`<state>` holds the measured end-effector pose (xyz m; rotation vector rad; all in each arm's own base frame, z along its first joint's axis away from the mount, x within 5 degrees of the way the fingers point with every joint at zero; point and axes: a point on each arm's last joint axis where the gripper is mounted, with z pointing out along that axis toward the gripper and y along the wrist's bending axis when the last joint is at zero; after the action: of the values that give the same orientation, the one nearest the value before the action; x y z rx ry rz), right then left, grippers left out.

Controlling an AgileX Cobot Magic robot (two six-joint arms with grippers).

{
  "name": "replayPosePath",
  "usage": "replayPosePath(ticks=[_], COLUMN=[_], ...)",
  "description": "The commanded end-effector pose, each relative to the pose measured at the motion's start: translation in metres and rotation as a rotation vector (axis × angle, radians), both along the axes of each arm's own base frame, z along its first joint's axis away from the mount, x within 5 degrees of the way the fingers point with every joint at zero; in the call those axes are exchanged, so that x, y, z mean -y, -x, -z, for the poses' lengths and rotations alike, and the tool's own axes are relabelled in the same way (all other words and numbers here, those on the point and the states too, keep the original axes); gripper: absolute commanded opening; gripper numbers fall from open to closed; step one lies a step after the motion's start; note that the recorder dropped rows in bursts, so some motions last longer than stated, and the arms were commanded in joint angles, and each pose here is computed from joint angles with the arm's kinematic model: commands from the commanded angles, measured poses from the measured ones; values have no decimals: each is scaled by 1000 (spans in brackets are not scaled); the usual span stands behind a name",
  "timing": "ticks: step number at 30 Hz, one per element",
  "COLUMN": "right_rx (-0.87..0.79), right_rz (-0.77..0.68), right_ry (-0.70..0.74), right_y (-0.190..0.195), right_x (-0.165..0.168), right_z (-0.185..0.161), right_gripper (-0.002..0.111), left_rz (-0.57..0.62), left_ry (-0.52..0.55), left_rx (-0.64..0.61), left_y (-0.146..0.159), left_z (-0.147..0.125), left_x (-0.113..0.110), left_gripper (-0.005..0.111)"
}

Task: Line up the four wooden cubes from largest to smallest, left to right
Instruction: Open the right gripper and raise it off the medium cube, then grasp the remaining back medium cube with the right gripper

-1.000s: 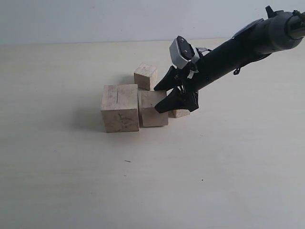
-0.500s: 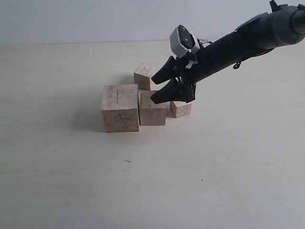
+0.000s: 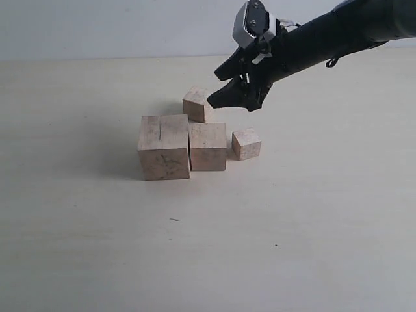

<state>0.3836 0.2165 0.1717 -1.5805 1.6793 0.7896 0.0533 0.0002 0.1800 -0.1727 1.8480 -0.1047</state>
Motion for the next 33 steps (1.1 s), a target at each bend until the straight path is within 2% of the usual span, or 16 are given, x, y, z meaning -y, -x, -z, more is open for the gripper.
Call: replayPosePath(ticks=[1, 9, 13, 26, 29, 33], right_rx=[52, 168, 157, 52, 55, 76], right_rz=[155, 229, 266, 286, 214, 189], right_ry=[19, -108, -157, -126, -162, -166], right_y=[-13, -24, -31, -42, -42, -45], right_x=[5, 0, -2, -7, -15, -31], right_z=[-3, -15, -17, 32, 33, 36], right_gripper=[68, 68, 68, 67, 67, 67], left_rz=[4, 4, 4, 4, 4, 4], left_ry=[4, 4, 4, 4, 4, 4], left_rx=[13, 13, 13, 13, 13, 13], left_y=[0, 0, 0, 0, 0, 0], left_z=[-1, -1, -1, -1, -1, -1], left_x=[0, 0, 0, 0, 0, 0], left_gripper=[0, 0, 0, 0, 0, 0])
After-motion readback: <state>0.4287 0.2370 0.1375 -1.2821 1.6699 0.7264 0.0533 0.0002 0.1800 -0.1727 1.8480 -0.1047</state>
